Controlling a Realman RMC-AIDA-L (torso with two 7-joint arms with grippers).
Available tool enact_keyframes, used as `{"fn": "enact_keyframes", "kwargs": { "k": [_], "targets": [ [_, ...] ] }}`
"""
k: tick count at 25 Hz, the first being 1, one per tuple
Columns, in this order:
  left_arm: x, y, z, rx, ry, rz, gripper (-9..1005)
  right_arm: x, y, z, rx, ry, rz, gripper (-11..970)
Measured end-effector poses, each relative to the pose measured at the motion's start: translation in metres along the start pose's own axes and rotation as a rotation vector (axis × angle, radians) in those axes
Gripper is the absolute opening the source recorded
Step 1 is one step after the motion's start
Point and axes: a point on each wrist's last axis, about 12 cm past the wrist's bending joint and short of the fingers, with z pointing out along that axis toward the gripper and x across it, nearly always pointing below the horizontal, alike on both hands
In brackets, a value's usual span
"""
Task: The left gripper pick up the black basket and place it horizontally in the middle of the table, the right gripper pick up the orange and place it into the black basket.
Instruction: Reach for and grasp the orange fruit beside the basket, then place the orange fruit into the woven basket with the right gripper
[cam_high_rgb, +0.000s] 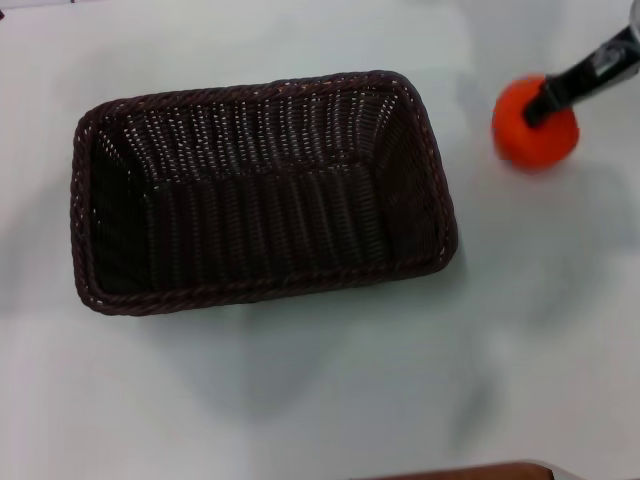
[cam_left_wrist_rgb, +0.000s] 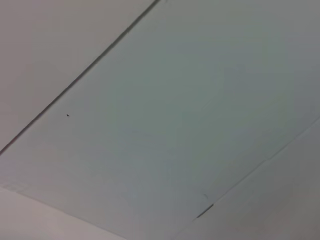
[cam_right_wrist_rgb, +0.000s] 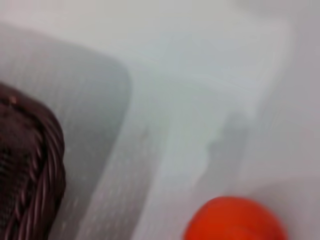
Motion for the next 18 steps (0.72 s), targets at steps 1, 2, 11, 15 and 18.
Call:
{"fn": "enact_keyframes", "kwargs": {
  "k": [1, 2, 11, 15, 18],
  "targets": [
    [0.000, 0.001, -0.001, 0.000, -0.005, -0.007, 921, 0.002, 0.000, -0.005, -0.002, 0.026, -0.001, 402],
    [0.001, 0.002, -0.002, 0.000, -0.009, -0.012, 921, 0.004, 0.000, -0.012, 0.002, 0.055, -0.003, 393],
    [0.002, 0.003, -0.007, 0.002, -0.017, -0.018, 921, 0.015, -0.022, -0.082, 0.017, 0.272, -0.114, 293],
    [0.002, 0.002, -0.008, 0.010, -0.031, -0.004, 921, 0.018, -0.052, -0.106, 0.141, 0.369, -0.278, 262],
    [0.002, 0.002, -0.008, 0.014, -0.037, 0.004, 920, 0.018, -0.083, -0.110, 0.334, 0.422, -0.457, 236]
  ]
}}
